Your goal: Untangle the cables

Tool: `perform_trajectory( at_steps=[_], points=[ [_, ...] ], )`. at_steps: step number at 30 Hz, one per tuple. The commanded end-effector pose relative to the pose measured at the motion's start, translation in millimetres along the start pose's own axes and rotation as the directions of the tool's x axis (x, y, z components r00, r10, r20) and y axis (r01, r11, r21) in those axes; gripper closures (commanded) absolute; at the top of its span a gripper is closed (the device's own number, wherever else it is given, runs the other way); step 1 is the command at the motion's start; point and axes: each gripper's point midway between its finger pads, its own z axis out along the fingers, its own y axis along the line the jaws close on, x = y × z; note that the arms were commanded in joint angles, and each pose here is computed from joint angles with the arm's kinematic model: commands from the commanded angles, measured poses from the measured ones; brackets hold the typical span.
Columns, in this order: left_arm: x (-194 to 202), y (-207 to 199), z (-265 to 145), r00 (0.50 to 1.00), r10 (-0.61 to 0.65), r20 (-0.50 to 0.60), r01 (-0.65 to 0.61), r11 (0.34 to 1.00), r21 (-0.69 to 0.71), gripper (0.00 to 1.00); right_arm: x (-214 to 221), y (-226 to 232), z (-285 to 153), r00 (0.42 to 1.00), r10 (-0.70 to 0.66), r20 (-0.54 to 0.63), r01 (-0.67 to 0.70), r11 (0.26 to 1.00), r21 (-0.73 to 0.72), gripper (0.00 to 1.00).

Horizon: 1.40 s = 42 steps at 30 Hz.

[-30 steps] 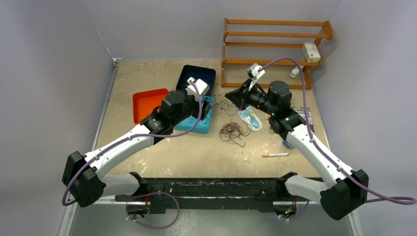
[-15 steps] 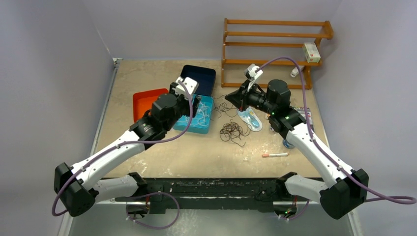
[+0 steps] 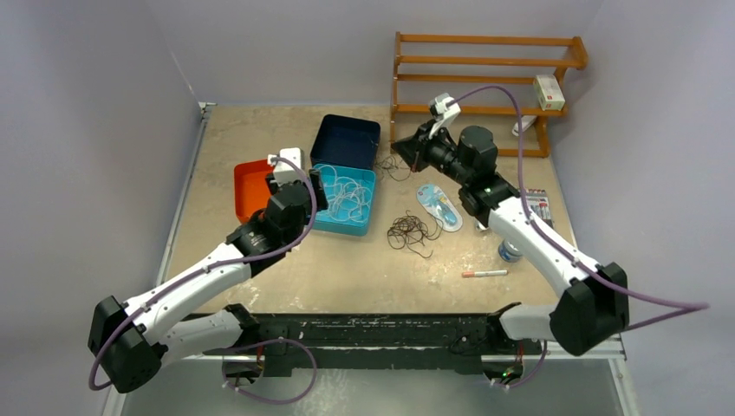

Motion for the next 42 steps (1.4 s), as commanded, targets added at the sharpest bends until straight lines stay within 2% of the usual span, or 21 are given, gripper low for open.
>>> perform_trajectory(
  at_steps=[1, 4, 9, 22, 32, 39, 40, 42],
  points=[
    [9.7, 33.6, 8.9, 0.98, -0.197, 0.009, 0.197, 0.97, -0.144, 0.39, -59.8, -5.1, 24.2, 0.982, -0.042, 0.185, 0.038, 0.999, 0.022, 1.0],
    [23.7, 46.8, 22.7, 0.97, -0.236, -0.061, 0.226, 0.965, -0.134, 0.39, -63.1, -7.7, 41.4, 0.979, -0.071, 0.192, 0.071, 0.997, 0.005, 1.0],
    [11.7, 59.0, 30.0, 0.975, -0.201, -0.091, 0.187, 0.972, -0.146, 0.39, -59.5, -18.6, 71.2, 0.975, -0.108, 0.194, 0.11, 0.994, 0.001, 1.0],
    [-27.8, 80.0, 22.4, 0.997, -0.032, -0.07, 0.019, 0.982, -0.19, 0.39, -32.6, -52.6, 154.7, 0.968, -0.172, 0.185, 0.177, 0.984, -0.012, 1.0],
    [-25.1, 75.1, 24.4, 0.996, -0.027, -0.083, 0.013, 0.987, -0.162, 0.39, 12.8, -82.9, 222.6, 0.974, -0.195, 0.119, 0.201, 0.979, -0.04, 1.0],
    [-23.2, 74.6, 25.0, 0.996, -0.027, -0.088, 0.013, 0.987, -0.158, 0.39, 59.1, -105.0, 255.2, 0.985, -0.17, 0.028, 0.171, 0.985, -0.039, 1.0],
    [-24.3, 74.2, 25.1, 0.996, -0.032, -0.085, 0.018, 0.988, -0.156, 0.39, 72.4, -110.4, 259.4, 0.987, -0.162, 0.001, 0.162, 0.986, -0.033, 1.0],
    [-25.0, 72.7, 25.0, 0.996, -0.043, -0.077, 0.031, 0.989, -0.147, 0.39, 85.5, -119.3, 263.3, 0.988, -0.151, -0.032, 0.151, 0.989, -0.006, 0.91]
  ],
)
